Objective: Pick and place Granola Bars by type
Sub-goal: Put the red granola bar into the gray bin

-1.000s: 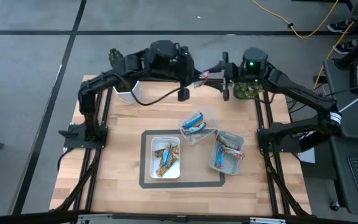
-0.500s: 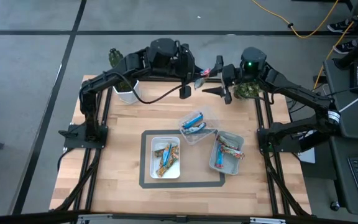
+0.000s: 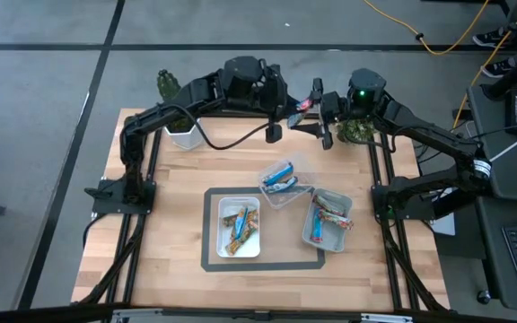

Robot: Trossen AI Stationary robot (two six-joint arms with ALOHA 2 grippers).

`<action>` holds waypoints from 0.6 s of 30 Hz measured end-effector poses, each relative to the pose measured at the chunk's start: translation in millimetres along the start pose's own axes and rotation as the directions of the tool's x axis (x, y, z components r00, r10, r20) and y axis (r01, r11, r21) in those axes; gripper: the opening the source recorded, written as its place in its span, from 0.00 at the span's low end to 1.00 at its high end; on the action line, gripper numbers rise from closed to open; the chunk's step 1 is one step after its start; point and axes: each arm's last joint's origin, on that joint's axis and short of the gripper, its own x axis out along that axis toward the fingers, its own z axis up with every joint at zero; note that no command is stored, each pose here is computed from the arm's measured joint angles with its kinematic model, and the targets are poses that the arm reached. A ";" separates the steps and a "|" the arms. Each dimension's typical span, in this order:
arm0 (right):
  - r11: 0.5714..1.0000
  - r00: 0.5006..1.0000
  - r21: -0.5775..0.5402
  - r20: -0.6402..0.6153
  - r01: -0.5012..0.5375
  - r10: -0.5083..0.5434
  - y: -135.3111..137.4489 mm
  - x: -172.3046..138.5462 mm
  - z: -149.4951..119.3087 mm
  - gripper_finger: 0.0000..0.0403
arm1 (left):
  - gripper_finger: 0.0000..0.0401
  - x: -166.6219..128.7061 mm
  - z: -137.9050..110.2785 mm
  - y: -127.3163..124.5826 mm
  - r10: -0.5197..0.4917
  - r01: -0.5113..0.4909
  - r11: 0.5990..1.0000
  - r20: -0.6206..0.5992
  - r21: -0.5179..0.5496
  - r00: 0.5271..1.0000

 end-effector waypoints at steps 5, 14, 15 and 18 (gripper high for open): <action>1.000 1.000 0.006 -0.008 -0.003 0.003 0.7 0.3 -0.8 0.48 | 0.07 -0.7 1.2 -2.1 -0.005 0.005 1.000 0.004 -0.003 1.000; 1.000 1.000 0.013 -0.020 -0.006 0.006 1.1 0.1 -1.8 0.23 | 0.08 -2.8 1.4 -1.3 0.005 -0.005 1.000 -0.002 -0.011 1.000; 1.000 1.000 0.012 -0.020 -0.006 0.006 1.1 0.1 -1.8 0.21 | 0.08 -2.8 1.3 -1.3 0.005 -0.005 1.000 -0.002 -0.006 1.000; 1.000 1.000 0.013 -0.022 -0.006 0.007 1.1 0.1 -2.0 0.16 | 0.11 -2.7 0.8 -2.0 0.001 -0.001 1.000 -0.009 0.015 1.000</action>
